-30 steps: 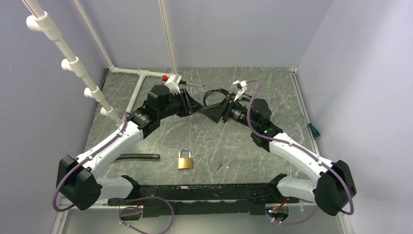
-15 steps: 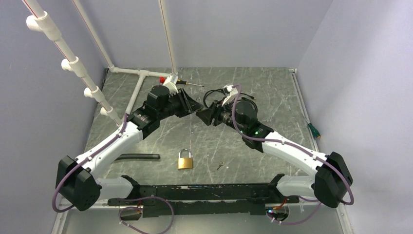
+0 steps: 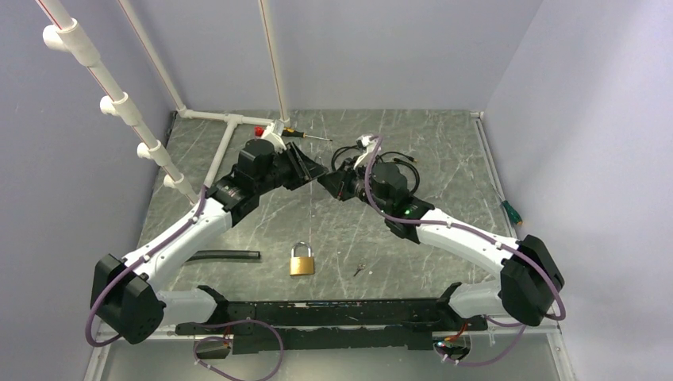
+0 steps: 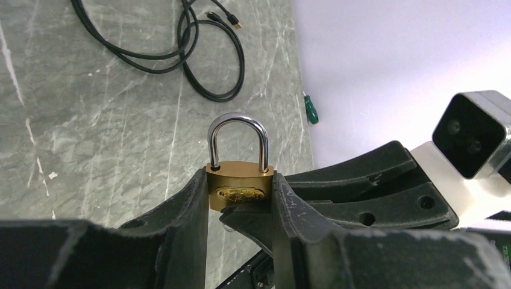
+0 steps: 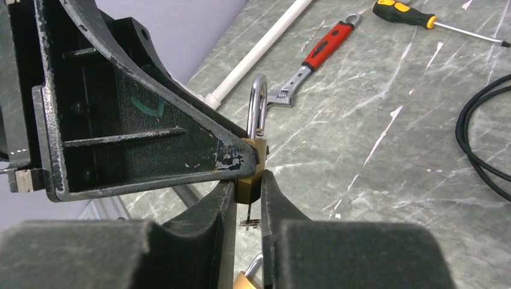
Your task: Unlock with the key
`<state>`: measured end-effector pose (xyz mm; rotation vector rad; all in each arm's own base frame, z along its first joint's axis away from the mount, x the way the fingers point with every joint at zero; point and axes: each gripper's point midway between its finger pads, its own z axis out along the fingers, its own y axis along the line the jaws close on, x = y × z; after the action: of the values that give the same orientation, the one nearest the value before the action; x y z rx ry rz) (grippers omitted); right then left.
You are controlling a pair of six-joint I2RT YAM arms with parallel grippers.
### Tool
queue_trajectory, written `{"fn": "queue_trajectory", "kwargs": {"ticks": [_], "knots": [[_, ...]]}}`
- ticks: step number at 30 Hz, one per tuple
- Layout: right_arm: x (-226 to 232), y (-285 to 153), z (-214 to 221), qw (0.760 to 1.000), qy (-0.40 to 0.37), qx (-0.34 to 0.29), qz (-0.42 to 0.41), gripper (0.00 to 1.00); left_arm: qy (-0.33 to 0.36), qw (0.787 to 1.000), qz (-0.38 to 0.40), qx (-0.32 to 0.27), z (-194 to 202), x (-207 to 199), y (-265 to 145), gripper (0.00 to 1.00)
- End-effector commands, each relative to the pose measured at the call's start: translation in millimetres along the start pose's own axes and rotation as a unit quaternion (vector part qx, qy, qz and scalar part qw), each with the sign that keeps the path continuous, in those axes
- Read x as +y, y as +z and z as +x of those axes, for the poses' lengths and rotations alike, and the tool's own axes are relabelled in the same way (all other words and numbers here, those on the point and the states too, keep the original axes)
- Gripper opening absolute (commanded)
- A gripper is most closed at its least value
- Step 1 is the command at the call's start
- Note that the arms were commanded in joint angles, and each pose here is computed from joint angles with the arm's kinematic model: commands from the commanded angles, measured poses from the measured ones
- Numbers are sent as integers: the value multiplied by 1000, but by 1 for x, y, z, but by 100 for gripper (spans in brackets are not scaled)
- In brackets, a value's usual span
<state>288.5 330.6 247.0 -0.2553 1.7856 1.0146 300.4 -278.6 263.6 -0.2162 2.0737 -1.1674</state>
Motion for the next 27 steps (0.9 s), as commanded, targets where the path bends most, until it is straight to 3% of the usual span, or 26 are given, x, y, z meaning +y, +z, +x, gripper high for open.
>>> {"fn": "queue_trajectory", "kwargs": {"ticks": [1,5,23,27], "knots": [[19,9,-41,998,-2,-65,-18,9,-28,999,22,-1,-13,-37,-12,7],[17,6,-41,997,2,-72,-9,0,-75,996,-38,-2,-18,-28,-19,15],[8,12,-30,998,11,-61,7,0,-146,987,-13,-67,-42,-37,-41,30],[7,12,-29,998,12,-61,6,0,-152,987,-43,-28,-33,-35,-34,28]]}}
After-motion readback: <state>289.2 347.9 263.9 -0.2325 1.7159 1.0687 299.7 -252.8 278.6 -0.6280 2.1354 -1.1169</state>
